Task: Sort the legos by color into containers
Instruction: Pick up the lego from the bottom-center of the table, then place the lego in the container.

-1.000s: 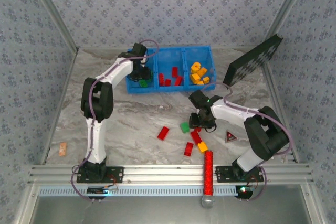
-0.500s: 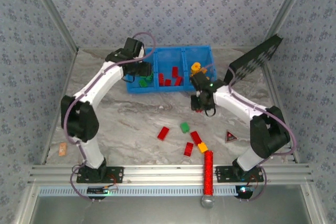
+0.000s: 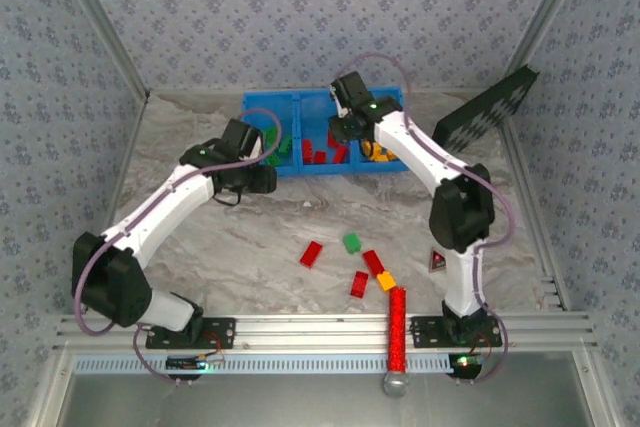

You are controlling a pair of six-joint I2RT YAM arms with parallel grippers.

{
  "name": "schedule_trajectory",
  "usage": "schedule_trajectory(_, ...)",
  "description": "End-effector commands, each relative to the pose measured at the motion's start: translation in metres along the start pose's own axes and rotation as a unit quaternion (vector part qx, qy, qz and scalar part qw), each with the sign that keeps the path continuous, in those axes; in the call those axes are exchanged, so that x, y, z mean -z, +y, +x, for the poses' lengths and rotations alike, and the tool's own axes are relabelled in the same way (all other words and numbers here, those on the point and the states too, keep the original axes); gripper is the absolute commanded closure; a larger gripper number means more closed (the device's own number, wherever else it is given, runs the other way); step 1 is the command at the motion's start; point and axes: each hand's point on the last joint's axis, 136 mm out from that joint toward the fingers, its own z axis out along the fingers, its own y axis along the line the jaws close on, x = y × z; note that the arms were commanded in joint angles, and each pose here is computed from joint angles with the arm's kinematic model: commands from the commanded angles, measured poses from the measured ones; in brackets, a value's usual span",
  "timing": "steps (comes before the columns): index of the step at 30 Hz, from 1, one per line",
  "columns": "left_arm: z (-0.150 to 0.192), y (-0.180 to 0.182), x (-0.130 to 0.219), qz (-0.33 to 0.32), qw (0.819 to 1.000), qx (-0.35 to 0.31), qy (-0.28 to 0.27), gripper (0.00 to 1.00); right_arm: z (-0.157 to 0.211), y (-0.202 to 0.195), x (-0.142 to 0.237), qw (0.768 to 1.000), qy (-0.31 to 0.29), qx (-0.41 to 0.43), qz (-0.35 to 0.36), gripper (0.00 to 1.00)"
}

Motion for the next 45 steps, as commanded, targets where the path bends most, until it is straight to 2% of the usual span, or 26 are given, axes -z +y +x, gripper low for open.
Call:
schedule_trajectory(1, 0.018, -0.004, 0.01, -0.001, 1.0, 0.014, 0.005, 0.44, -0.007, 0.012, -0.022, 0.999, 0.004, 0.052, 0.003, 0.73)
schedule_trajectory(11, 0.083, -0.049, -0.006, 0.035, 0.997, -0.017, 0.062, 0.44, 0.016, 0.024, -0.079, 0.997, 0.047, 0.064, -0.002, 0.7)
schedule_trajectory(22, 0.12, -0.077, -0.016, 0.068, 0.991, -0.058, 0.096, 0.42, 0.038, 0.036, -0.099, 0.996, 0.072, 0.052, -0.029, 0.51)
schedule_trajectory(29, 0.136, -0.107, -0.028, 0.092, 0.984, -0.113, 0.103, 0.42, 0.026, 0.039, -0.073, 0.996, 0.062, 0.056, -0.045, 0.49)
schedule_trajectory(38, 0.155, -0.116, -0.06, 0.067, 0.978, -0.149, 0.132, 0.42, 0.009, 0.027, -0.006, 0.997, 0.025, 0.039, -0.055, 0.38)
schedule_trajectory(45, 0.166, -0.115, -0.081, 0.047, 0.975, -0.161, 0.149, 0.43, 0.044, 0.004, 0.044, 0.998, 0.034, 0.027, -0.033, 0.33)
